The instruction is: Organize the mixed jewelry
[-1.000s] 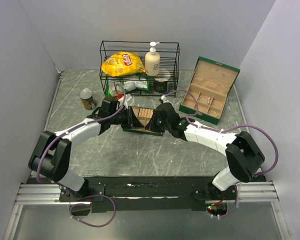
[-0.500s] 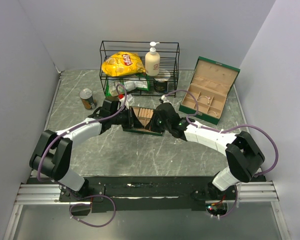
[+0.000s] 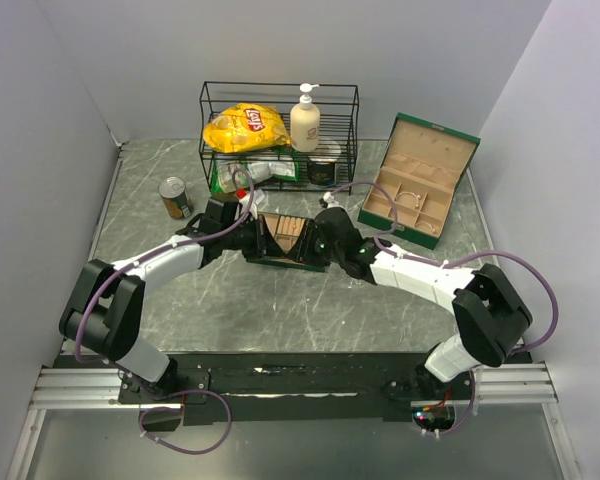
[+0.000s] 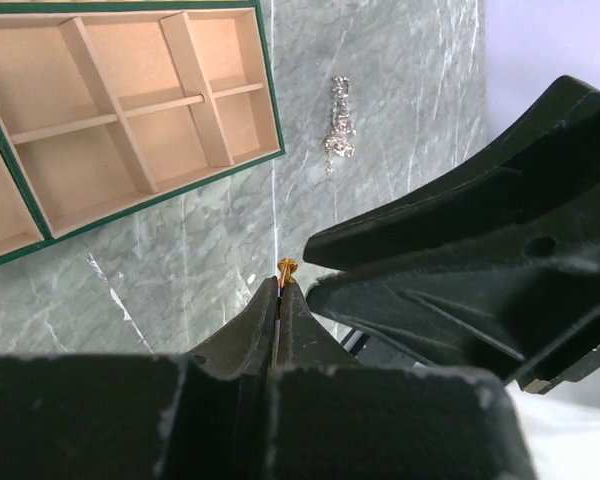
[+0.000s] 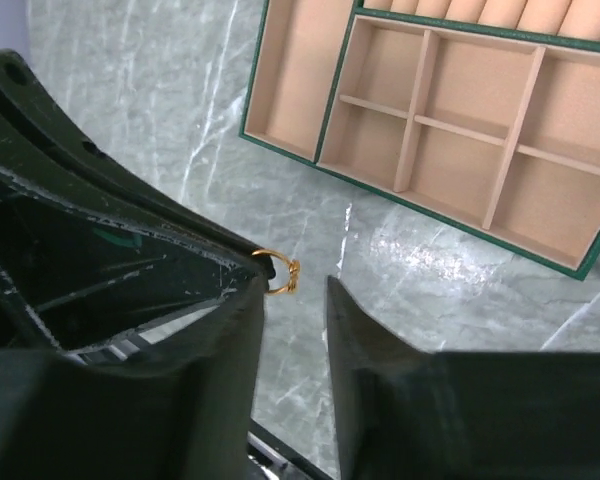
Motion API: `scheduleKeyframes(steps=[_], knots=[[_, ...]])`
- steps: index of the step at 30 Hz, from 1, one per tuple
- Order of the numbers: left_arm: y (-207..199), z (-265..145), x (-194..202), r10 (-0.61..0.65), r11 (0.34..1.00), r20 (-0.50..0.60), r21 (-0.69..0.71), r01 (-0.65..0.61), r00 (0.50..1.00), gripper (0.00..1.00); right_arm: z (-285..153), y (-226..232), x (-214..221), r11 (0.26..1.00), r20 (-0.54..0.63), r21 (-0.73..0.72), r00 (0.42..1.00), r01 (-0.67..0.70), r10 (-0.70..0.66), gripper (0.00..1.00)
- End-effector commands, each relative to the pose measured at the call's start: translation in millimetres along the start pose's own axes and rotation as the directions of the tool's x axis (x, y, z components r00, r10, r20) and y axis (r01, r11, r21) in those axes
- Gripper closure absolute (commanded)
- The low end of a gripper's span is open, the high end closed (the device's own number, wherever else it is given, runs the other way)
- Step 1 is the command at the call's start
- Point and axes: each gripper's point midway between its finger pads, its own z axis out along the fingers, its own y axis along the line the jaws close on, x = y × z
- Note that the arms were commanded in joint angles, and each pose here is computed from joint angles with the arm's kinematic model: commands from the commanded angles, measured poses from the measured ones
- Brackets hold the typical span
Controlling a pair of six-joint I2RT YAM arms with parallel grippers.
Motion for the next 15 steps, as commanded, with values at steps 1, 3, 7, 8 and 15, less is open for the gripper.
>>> scheduleKeyframes(steps=[1, 3, 7, 8, 15], knots=[[-14.9, -9.0, -19.3, 0.033, 0.998, 0.063, 0.058, -0.036, 0.997, 0.99, -23.1, 20.8, -25.6, 0.995, 0.088, -0.095, 0.996, 0.010, -0.002, 0.57], [-12.9, -13.0, -23.1, 0.016, 0.996, 0.071, 0.091, -0.023, 0.997, 0.99, -28.6, 14.2, -22.2, 0.995, 0.081, -0.097, 0.997, 0.003, 0.005, 0.55], [-13.9, -24.1, -29.6, 0.017, 0.988, 0.088, 0.153, -0.030, 0.996, 0.99, -40.5, 5.9, -33.4, 0.984, 0.099, -0.178, 0.994, -0.020, 0.038, 0.55], [-12.1, -27.8, -31.2, 0.015, 0.986, 0.092, 0.163, -0.029, 0.996, 0.99, -41.8, 0.0, -27.5, 0.980, 0.080, -0.199, 0.996, -0.027, 0.044, 0.55], [-40.7, -41.7, -30.6, 0.088, 0.931, 0.079, 0.347, -0.111, 0.993, 0.99, -67.1, 25.7, -35.7, 0.895, 0.066, -0.443, 0.997, 0.058, -0.032, 0.54]])
